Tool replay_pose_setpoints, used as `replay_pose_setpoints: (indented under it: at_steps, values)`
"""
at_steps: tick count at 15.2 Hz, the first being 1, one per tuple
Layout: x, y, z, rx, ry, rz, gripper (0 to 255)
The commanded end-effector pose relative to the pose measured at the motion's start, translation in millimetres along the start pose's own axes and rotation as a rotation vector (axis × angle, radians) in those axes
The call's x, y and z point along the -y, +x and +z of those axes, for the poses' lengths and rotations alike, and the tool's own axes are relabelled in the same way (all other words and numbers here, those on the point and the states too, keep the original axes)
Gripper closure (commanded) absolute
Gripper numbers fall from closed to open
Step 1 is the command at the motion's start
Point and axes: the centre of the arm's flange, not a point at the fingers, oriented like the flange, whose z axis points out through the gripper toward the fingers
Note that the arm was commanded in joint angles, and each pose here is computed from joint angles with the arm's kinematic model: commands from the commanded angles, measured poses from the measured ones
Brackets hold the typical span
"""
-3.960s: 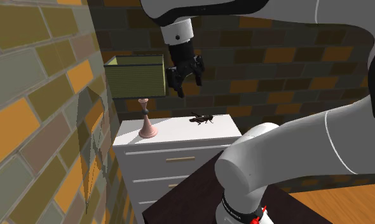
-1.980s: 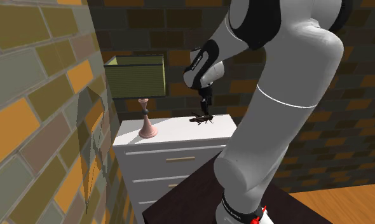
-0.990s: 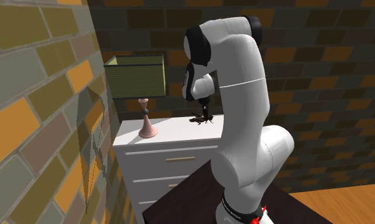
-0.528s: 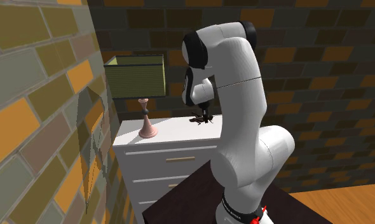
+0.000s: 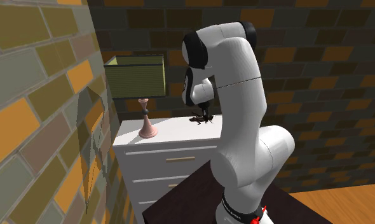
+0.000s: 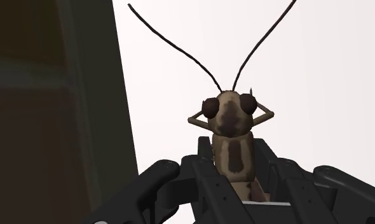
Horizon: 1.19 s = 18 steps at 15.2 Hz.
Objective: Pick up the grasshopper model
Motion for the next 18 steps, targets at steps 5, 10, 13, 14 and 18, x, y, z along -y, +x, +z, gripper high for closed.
replay_pose_setpoints:
  at_steps: [5,10,13,14,18]
  values:
    - [-2.4,-3.6,-19.9,0.001,0.002,-0.001,255]
    - [-6.7,-8.5,-45.5,0.001,0.002,-0.001,255]
    - [-9.2,-11.4,-60.9,0.001,0.002,-0.001,255]
    - [-10.1,-12.3,-66.0,0.001,0.002,-0.001,255]
    - [-11.9,-14.4,-77.0,0.001,0.002,-0.001,255]
